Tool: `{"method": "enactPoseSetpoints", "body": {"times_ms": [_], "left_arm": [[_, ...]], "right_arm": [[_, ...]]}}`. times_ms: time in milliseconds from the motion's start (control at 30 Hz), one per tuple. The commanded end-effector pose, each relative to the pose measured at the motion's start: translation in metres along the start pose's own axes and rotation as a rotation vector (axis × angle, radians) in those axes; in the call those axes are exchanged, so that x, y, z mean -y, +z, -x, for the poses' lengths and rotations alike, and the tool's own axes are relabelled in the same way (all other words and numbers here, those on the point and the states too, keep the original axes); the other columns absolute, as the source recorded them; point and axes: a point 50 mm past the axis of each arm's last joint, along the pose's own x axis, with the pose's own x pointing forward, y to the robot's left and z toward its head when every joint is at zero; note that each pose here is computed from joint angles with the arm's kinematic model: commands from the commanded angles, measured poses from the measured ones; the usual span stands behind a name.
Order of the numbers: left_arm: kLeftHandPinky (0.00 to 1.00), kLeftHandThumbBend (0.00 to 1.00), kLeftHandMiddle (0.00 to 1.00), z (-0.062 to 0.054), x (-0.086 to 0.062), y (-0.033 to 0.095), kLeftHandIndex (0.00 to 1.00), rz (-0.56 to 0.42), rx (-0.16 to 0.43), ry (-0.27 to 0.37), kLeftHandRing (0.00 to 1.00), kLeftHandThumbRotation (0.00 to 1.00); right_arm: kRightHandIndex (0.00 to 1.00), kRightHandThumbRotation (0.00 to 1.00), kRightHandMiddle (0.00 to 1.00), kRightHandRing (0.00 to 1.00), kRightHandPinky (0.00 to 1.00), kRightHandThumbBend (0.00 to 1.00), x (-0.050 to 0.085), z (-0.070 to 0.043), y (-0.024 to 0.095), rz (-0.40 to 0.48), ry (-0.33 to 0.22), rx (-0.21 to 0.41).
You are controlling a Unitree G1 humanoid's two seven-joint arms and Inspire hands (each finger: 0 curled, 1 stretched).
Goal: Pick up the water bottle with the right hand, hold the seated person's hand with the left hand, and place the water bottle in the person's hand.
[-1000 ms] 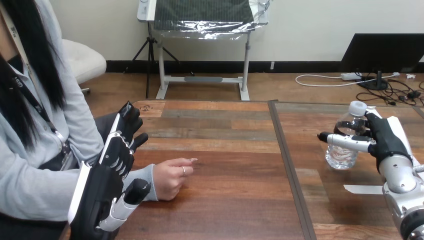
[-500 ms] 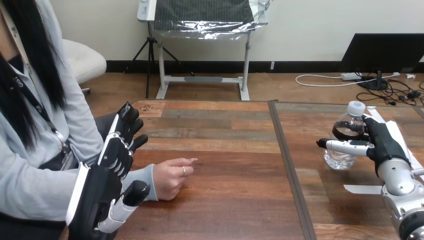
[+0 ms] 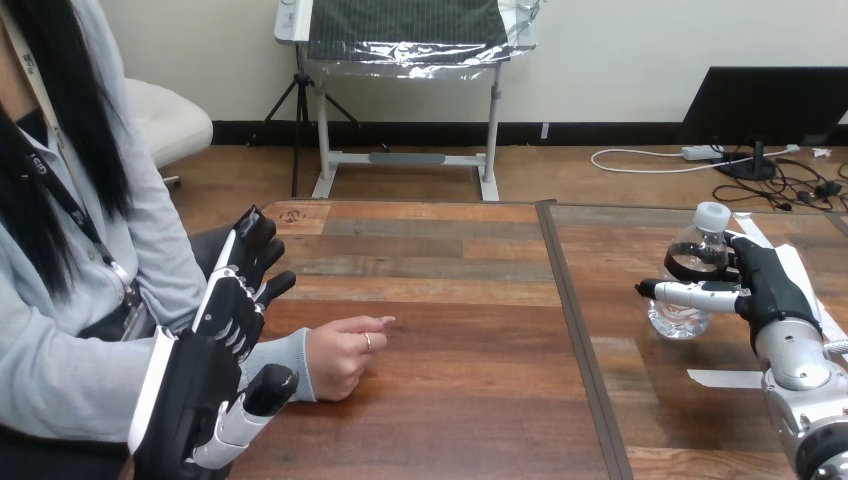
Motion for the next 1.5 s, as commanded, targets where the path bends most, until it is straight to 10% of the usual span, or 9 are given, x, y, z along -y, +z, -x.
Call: {"method": "enactPoseSetpoints", "body": {"times_ms": [0,1467], "left_arm": [[0.88,1.0,0.98,-0.015,-0.004,0.013,0.97,-0.022,0.099,-0.006,0.95,0.8],[0.85,1.0,0.97,-0.014,-0.001,0.012,0.96,-0.028,0.099,0.0,0.93,0.82]], "right_arm": [[0.82,0.01,0.79,0.77,0.7,0.86,-0.004,-0.004,0.021,-0.047,-0.028,0.06],[0.58,0.0,0.55,0.49,0.43,0.76,-0.002,-0.005,0.033,-0.226,-0.115,0.119]]}}
